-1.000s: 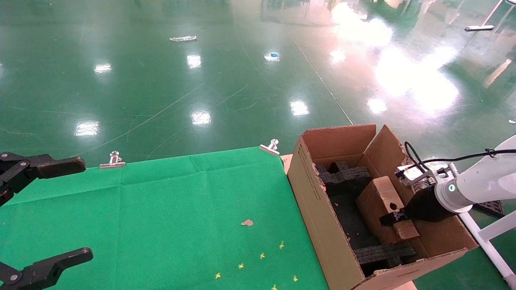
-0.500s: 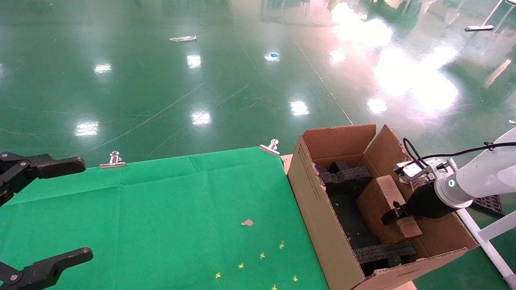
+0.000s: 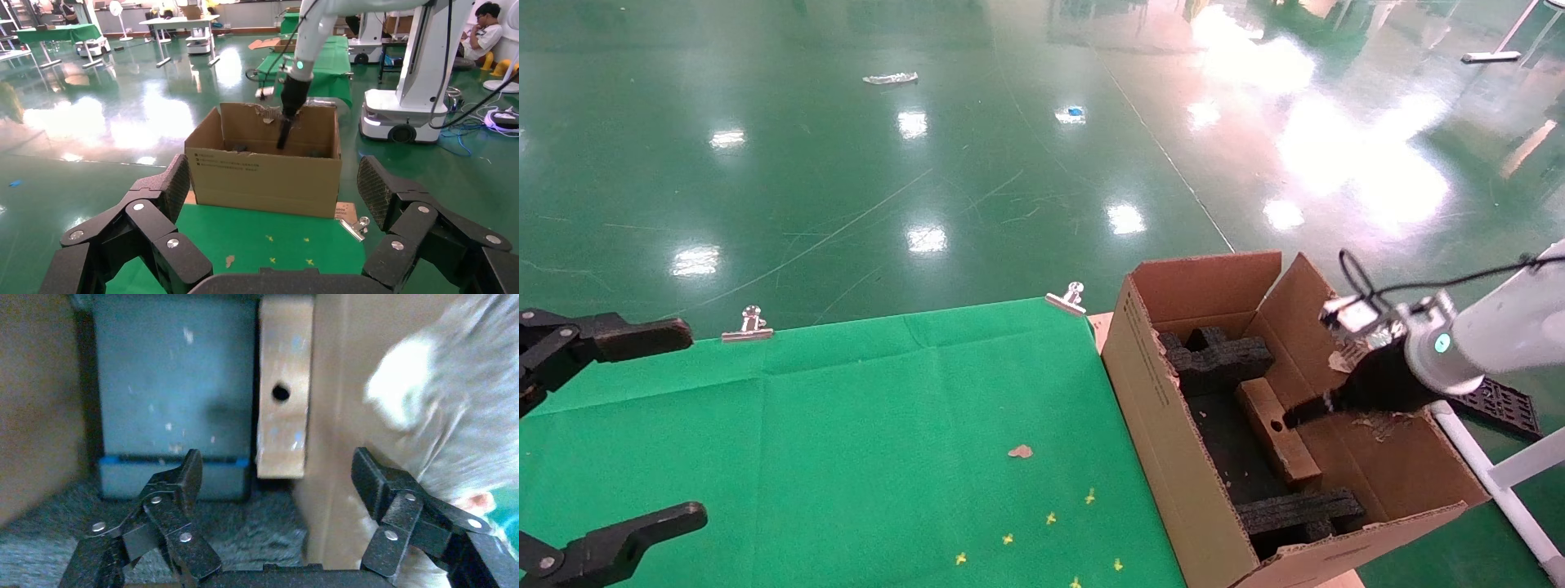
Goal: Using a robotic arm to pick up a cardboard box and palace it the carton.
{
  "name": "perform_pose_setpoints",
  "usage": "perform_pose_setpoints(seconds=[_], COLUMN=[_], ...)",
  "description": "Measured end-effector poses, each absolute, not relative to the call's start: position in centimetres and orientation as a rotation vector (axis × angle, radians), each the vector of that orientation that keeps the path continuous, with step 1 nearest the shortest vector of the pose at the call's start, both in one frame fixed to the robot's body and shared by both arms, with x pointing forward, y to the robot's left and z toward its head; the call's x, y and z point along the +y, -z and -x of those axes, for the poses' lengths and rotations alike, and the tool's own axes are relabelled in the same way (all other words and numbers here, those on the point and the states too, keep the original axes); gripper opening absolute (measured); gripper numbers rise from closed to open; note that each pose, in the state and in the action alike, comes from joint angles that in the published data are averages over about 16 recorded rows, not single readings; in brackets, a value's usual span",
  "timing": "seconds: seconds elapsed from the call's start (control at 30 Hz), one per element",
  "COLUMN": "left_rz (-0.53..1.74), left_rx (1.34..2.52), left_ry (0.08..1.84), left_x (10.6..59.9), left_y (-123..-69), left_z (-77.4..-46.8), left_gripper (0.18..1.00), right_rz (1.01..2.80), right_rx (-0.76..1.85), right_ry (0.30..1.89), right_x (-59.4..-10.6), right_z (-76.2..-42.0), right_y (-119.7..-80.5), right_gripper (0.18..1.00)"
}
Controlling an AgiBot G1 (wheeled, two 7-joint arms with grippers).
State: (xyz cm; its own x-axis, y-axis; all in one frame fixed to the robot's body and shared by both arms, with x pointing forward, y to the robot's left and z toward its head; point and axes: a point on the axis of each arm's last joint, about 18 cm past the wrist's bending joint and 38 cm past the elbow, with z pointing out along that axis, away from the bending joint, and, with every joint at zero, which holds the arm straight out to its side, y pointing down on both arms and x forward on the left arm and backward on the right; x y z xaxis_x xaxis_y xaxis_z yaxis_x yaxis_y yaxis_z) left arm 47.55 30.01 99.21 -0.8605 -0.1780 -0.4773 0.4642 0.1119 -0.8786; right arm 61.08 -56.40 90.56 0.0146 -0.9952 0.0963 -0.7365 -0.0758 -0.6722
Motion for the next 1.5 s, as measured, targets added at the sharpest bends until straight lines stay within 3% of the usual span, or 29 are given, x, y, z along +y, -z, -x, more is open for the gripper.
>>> perform_pose_setpoints(seconds=[0.33,0.63,0.97,1.5], left_rz=[-0.277,-0.277,-0.277,-0.277], left_rx=[1.925,1.925,1.924,1.924], left_ry=[1.799,1.799,1.799,1.799], left_x=[30.0,30.0,30.0,30.0], left_y=[-99.2,-99.2,-99.2,-99.2], left_z=[-47.5,-47.5,-47.6,-47.6], left_gripper=[1.001,1.001,1.001,1.001], right_rz=[1.807,1.799,1.861,1.938], right_rx=[1.484,1.255,1.061,0.638], right_ry=[0.928,1.033,1.01,0.783], right_x=[-55.7,-54.2,-50.4,-40.8], right_z=[-59.2,-56.2,-56.2,-57.6], right_y=[-101.9,-108.6,-109.1,-105.2], right_gripper=[0.953,0.994,1.0,1.0])
